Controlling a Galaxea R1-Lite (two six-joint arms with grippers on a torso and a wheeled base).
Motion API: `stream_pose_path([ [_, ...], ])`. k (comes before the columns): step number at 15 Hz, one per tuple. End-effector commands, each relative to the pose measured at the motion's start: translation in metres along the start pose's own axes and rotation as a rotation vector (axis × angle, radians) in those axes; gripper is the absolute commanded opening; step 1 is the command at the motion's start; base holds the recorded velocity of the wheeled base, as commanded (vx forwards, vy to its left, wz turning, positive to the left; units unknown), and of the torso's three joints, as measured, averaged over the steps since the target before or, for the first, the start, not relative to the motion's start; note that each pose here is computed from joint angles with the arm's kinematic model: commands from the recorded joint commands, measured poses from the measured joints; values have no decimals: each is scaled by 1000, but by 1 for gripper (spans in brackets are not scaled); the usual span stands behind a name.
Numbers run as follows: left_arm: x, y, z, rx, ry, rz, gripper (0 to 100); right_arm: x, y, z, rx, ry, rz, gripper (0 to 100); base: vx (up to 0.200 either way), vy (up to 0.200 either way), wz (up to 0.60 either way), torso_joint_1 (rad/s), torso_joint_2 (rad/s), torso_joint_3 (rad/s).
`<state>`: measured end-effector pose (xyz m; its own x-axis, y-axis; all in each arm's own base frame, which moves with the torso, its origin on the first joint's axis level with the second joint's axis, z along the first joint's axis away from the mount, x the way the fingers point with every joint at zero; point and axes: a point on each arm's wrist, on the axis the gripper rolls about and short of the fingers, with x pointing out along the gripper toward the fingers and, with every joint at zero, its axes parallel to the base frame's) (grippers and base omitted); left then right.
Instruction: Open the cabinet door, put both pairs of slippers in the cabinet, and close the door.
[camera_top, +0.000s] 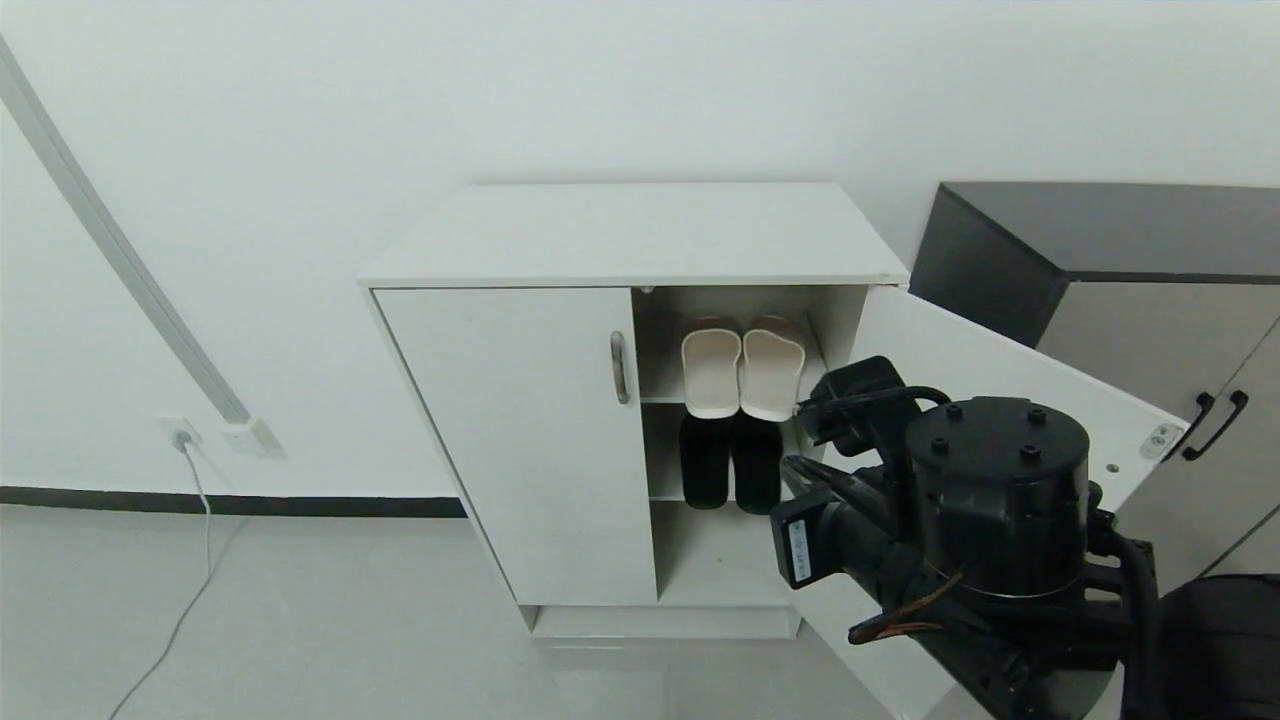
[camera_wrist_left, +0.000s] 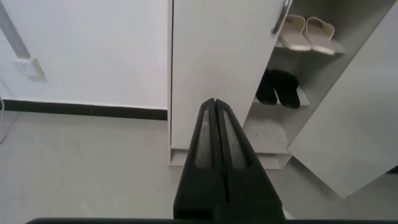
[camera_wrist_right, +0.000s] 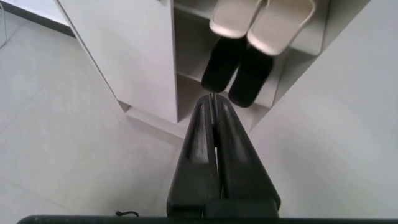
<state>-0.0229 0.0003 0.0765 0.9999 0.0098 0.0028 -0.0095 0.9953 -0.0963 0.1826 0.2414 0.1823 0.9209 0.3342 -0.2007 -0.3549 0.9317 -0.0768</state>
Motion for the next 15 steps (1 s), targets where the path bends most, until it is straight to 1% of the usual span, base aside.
stream_pose_path([
  [1,0,0,0,-2,1,1,0,1,1,-1,-2,3,2,0,0,0,0,203,-500,-305],
  [7,0,0,0,0,1,1,0,0,0,-1,-2,2,2,0,0,0,0,219,-533,-319],
  [15,0,0,0,0,1,0,0,-2,-1,-2,-3,5,4,0,0,0,0,249,-560,-317],
])
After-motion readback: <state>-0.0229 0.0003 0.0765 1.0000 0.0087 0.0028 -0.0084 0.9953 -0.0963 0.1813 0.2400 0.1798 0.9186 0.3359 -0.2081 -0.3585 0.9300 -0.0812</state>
